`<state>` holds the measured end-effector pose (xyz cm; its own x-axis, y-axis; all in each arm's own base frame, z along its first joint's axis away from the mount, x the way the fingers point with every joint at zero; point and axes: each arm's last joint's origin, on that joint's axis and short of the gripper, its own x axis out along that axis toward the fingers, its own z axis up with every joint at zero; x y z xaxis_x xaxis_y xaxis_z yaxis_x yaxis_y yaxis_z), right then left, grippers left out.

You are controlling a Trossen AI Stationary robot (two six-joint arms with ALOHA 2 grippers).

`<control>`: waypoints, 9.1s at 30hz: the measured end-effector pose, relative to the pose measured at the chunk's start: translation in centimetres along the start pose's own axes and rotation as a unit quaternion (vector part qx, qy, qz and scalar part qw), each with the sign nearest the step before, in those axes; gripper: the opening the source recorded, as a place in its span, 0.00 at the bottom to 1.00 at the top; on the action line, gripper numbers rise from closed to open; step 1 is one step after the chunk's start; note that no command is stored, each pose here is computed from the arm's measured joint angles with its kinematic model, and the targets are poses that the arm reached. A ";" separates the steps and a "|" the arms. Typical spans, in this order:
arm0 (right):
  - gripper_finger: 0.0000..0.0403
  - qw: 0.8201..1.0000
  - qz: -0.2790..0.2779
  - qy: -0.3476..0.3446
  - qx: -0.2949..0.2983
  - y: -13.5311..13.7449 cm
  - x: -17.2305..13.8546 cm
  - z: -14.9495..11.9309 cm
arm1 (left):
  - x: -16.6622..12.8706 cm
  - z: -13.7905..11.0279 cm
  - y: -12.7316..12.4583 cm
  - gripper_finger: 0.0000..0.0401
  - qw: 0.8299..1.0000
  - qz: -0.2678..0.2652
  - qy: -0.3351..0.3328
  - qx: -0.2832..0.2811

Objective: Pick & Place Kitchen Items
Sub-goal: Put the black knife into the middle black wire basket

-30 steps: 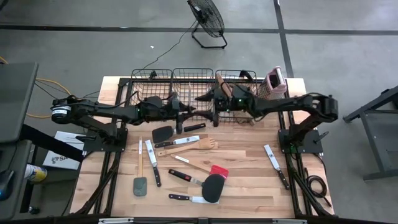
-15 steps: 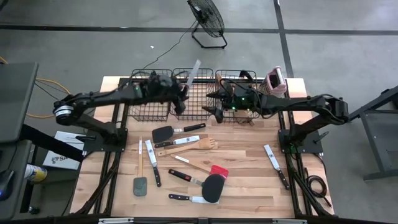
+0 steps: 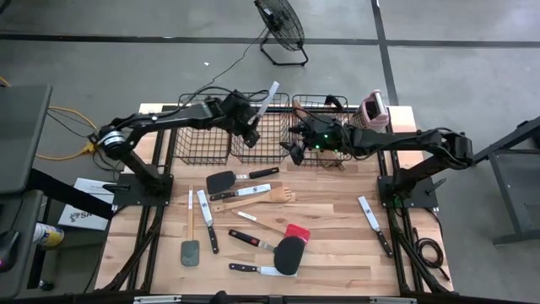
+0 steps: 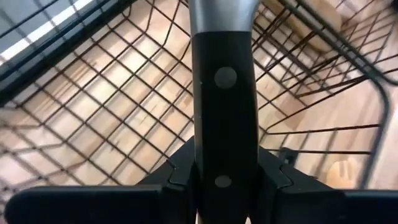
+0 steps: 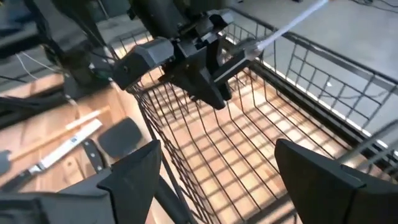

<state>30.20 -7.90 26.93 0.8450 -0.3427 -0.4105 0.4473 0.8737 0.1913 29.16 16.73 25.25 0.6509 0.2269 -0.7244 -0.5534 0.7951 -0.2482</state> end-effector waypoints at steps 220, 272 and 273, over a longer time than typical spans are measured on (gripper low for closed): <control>0.16 0.766 -0.262 0.529 0.253 10.3 -14.7 -24.4 | -4.0 -2.6 -7.1 0.35 0.902 -0.191 -0.247 0.298; 0.16 0.966 0.080 -0.175 -0.172 4.4 -4.9 -1.7 | -4.3 -2.2 -7.3 0.42 0.911 -0.208 -0.260 0.245; 0.16 0.964 0.084 -0.179 -0.175 4.2 -4.6 -1.7 | -4.3 -2.2 -7.3 0.45 0.911 -0.207 -0.260 0.245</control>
<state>27.76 -2.07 28.13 0.9723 -0.2278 -0.0527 0.2211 0.9690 -0.1101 29.24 8.71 28.76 0.9797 -0.0161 -0.1999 0.0119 0.9997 -0.0219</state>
